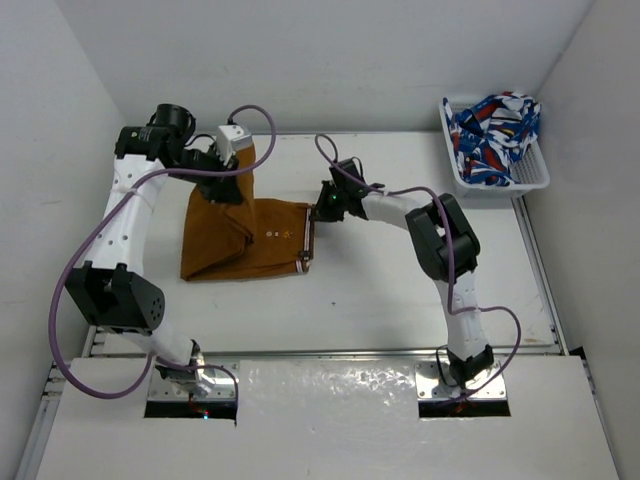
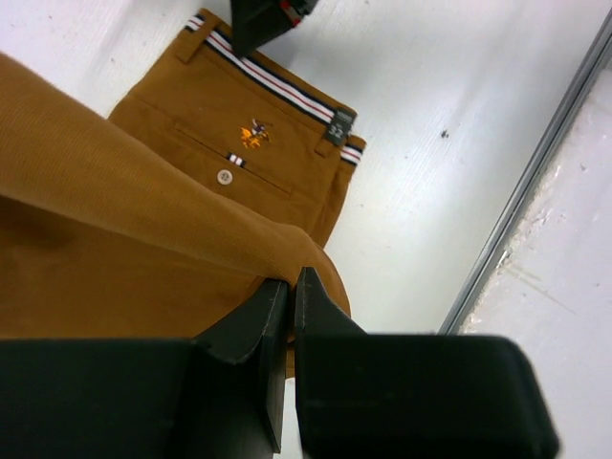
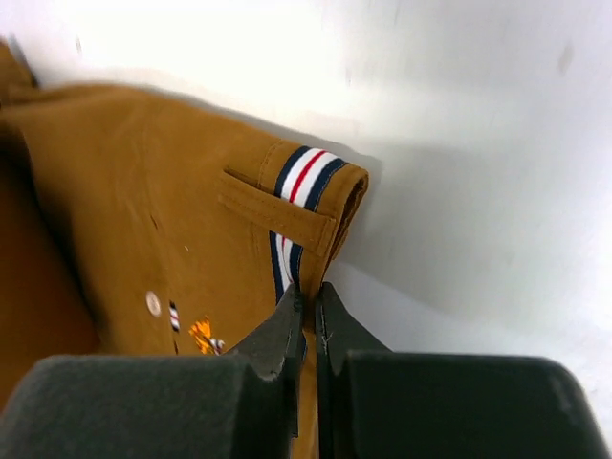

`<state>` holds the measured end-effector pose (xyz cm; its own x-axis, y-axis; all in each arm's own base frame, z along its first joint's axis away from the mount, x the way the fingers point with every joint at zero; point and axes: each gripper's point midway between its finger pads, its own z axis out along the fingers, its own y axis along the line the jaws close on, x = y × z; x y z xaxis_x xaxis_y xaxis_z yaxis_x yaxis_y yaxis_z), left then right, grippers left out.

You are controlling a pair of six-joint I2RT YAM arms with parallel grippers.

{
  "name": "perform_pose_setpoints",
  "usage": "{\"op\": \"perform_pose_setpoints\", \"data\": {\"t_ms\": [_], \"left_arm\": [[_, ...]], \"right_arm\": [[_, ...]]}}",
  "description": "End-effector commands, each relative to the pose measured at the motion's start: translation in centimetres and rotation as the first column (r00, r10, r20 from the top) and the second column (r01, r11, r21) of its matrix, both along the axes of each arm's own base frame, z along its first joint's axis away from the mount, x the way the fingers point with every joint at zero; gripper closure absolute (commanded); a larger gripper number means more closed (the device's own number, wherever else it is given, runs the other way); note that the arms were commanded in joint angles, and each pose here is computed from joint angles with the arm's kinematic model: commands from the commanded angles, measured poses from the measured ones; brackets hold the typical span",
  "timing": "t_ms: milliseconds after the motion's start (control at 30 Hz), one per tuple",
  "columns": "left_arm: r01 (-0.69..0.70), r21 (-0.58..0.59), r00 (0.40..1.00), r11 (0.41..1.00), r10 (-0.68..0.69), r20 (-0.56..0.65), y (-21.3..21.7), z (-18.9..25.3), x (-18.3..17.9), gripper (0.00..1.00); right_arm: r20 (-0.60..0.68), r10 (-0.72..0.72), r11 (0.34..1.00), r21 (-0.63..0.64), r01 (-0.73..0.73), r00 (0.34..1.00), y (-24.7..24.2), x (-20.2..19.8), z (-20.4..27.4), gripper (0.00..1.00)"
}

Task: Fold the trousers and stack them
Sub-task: Fold the trousers

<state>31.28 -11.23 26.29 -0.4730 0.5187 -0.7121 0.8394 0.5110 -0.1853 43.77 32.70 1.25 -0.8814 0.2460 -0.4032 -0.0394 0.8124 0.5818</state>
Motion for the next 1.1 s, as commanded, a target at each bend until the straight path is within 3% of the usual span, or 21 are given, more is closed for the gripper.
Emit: {"op": "perform_pose_setpoints", "data": {"t_ms": [0, 167, 233, 267, 333, 433, 500, 567, 600, 733, 900, 967, 1067], "left_arm": [[0.014, -0.059, 1.0, 0.998, -0.013, 0.02, -1.7, 2.0, 0.2, 1.0], [0.048, -0.128, 0.999, 0.991, -0.045, 0.03, -2.9, 3.3, 0.3, 1.0], [0.03, -0.103, 1.0, 0.994, -0.029, 0.012, -2.8, 2.5, 1.1, 1.0], [-0.008, -0.102, 1.0, 0.995, 0.006, -0.022, -2.7, 1.8, 1.6, 1.0], [-0.081, -0.07, 0.995, 0.994, 0.076, -0.068, -2.2, 0.1, 3.0, 1.0], [-0.143, -0.076, 0.986, 0.987, 0.135, -0.098, -2.3, -1.2, 4.3, 1.0], [-0.168, -0.088, 0.982, 0.982, 0.159, -0.101, -2.4, -1.1, 4.9, 1.0], [-0.184, -0.093, 0.979, 0.978, 0.174, -0.11, -2.4, -1.3, 5.3, 1.0], [-0.197, -0.091, 0.977, 0.976, 0.188, -0.105, -2.4, -1.2, 5.4, 1.0], [-0.268, -0.121, 0.961, 0.956, 0.257, -0.097, -2.6, -1.2, 7.1, 1.0], [-0.321, -0.169, 0.943, 0.932, 0.298, -0.149, -3.2, -1.4, 7.8, 1.0], [-0.34, -0.167, 0.937, 0.926, 0.317, -0.149, -3.1, -1.5, 8.0, 1.0], [-0.356, -0.179, 0.932, 0.917, 0.333, -0.143, -3.1, -1.5, 8.2, 1.0]], "right_arm": [[0.078, -0.031, 0.997, -0.067, 0.036, 0.997, -1.2, 3.1, 1.1, 0.98], [0.081, -0.051, 0.996, -0.064, 0.057, 0.995, -1.2, 4.6, 1.3, 0.97], [0.075, -0.011, 0.997, -0.072, 0.017, 0.997, -0.9, 4.7, 1.5, 0.67], [0.091, 0.023, 0.995, -0.101, -0.014, 0.996, -1.1, 4.7, 1.9, 0.47], [0.123, 0.035, 0.987, -0.162, -0.014, 0.992, -2.1, 4.8, 3.0, 0.38], [0.276, 0.061, 0.967, -0.254, 0.012, 0.959, -4.6, 5.0, 7.6, 0.3], [0.394, 0.106, 0.964, -0.266, 0.003, 0.913, -5.7, 3.1, 11.2, 0.28], [0.584, 0.148, 0.977, -0.21, -0.027, 0.798, -4.3, 2.5, 15.8, 0.27], [0.656, 0.18, 0.981, -0.175, -0.084, 0.733, -2.9, 0.0, 17.7, 0.27], [0.753, 0.253, 0.962, -0.127, -0.243, 0.608, 2.1, -5.6, 19.1, 0.27], [0.776, 0.217, 0.966, -0.082, -0.247, 0.592, 8.9, -6.2, 19.9, 0.21], [0.779, 0.227, 0.963, -0.091, -0.253, 0.584, 11.0, -6.1, 19.5, 0.07], [0.769, 0.251, 0.966, -0.158, -0.206, 0.588, 11.9, -5.9, 18.4, 0.05]]}}
